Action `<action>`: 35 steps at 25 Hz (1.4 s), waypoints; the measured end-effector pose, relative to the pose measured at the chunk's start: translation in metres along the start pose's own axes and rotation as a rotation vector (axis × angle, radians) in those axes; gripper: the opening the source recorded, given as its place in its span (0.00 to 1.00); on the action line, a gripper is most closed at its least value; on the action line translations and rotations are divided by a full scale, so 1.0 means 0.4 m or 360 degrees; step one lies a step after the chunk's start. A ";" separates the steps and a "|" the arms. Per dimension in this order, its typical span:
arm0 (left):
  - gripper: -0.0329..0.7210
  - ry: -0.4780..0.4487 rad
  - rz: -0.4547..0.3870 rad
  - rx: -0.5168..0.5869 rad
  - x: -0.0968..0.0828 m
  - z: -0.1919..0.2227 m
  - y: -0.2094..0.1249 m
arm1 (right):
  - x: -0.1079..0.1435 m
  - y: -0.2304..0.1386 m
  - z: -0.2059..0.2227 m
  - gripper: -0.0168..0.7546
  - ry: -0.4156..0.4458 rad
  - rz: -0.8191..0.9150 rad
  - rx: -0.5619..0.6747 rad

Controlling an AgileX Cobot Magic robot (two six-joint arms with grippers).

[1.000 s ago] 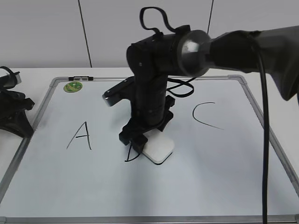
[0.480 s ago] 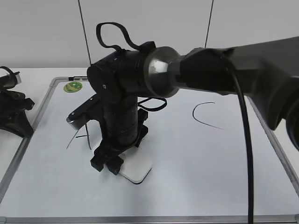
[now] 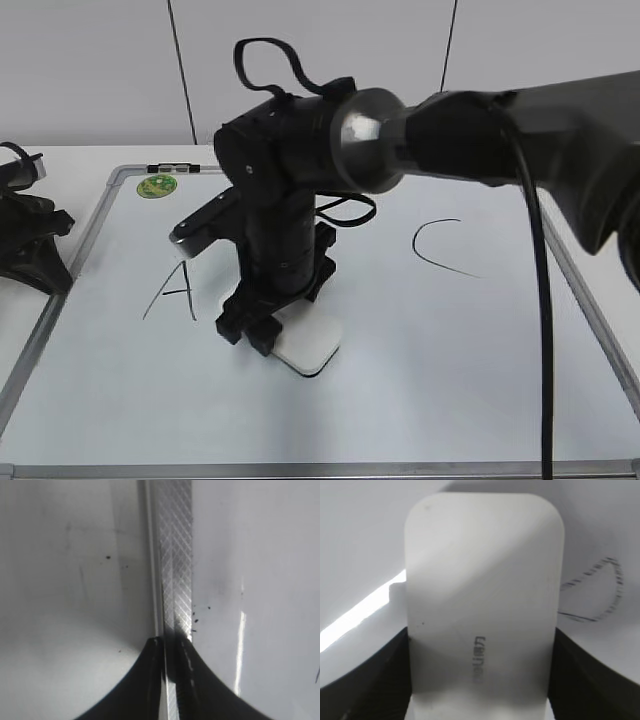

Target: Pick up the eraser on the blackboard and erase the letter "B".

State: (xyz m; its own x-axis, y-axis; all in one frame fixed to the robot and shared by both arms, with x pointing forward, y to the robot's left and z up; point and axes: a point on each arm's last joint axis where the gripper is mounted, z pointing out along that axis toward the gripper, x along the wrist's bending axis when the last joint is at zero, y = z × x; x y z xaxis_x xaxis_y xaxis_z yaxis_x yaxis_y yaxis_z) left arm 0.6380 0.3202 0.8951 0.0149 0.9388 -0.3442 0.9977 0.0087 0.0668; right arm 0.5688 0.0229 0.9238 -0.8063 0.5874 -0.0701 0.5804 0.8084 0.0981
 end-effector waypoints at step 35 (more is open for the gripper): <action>0.09 -0.0002 -0.0001 -0.0001 0.000 0.001 0.002 | -0.328 -0.161 -0.452 0.72 -0.0393 0.0627 -0.0387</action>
State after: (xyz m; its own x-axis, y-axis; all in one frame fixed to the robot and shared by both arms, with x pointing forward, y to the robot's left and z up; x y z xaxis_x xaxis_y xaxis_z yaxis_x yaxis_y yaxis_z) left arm 0.6387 0.3202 0.8946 0.0141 0.9384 -0.3454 0.9977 0.0097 0.0672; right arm 0.6164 -0.1132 1.1063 -0.4644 0.8602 -0.2105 0.7671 0.5095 0.3898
